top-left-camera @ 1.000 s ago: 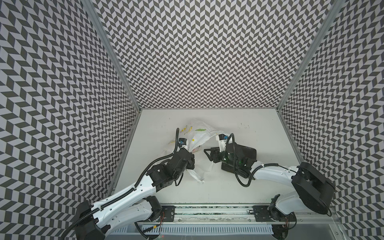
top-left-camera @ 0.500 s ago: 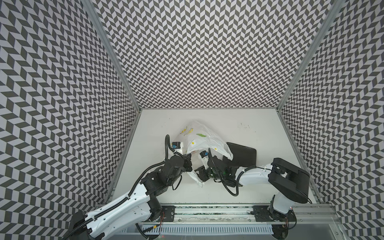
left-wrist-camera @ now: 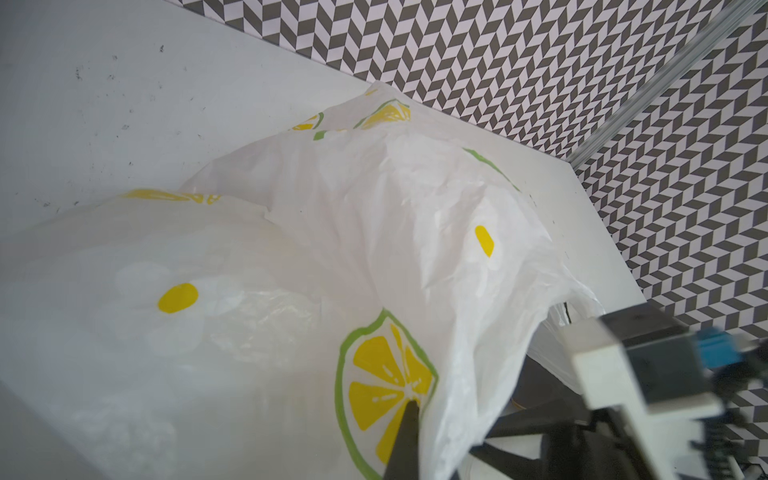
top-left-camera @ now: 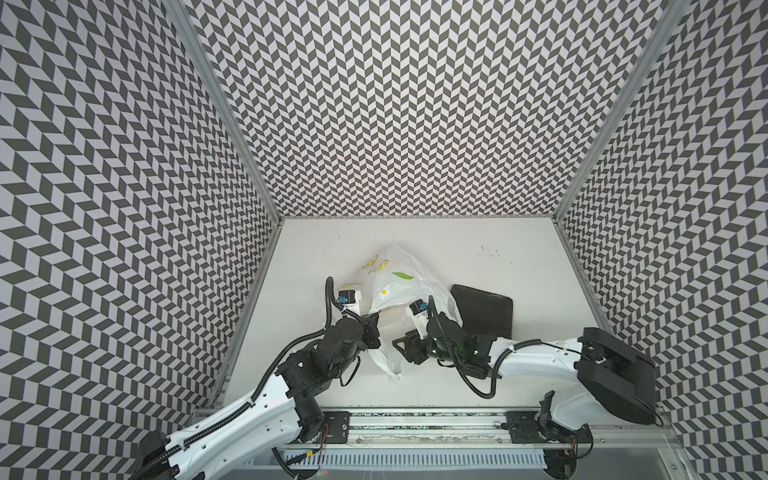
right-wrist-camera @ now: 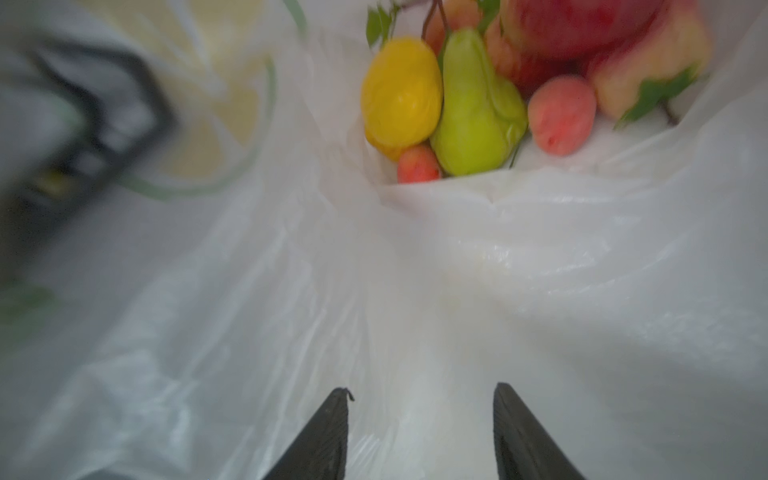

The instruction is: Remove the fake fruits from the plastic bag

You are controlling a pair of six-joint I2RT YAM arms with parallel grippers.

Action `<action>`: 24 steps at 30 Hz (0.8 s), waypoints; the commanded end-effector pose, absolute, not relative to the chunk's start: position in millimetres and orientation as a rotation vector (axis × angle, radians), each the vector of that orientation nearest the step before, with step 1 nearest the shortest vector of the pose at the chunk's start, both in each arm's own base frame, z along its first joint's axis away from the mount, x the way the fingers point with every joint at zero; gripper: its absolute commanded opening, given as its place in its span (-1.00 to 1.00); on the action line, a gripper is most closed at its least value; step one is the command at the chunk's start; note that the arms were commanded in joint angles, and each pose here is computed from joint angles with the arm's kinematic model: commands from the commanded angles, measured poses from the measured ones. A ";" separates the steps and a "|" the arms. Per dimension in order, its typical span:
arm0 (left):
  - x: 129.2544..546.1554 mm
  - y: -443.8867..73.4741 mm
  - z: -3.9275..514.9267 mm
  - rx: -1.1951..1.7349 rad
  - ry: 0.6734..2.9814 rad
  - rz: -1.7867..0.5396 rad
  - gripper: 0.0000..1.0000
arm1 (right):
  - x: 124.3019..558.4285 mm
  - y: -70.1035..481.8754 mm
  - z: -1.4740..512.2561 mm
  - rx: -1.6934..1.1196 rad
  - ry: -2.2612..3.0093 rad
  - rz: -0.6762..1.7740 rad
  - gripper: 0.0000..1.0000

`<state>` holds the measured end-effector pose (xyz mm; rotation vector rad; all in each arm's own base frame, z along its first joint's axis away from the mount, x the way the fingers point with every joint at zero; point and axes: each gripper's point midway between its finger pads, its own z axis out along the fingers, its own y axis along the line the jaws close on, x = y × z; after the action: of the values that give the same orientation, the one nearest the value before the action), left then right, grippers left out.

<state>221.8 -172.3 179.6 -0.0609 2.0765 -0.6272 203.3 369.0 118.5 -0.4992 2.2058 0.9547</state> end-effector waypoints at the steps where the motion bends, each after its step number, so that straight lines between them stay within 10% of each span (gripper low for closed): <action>1: 218.7 -168.2 171.8 -0.086 2.088 -0.640 -1.00 | 225.5 356.1 145.9 -0.392 2.107 0.861 0.08; 24: 217.5 -154.8 182.2 -0.070 2.071 -0.567 -1.00 | 307.5 446.9 126.4 -0.205 2.081 0.895 0.14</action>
<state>214.2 -159.6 170.2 -0.0512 2.0893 -0.5905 292.8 437.3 115.2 -0.2435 2.1275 0.8636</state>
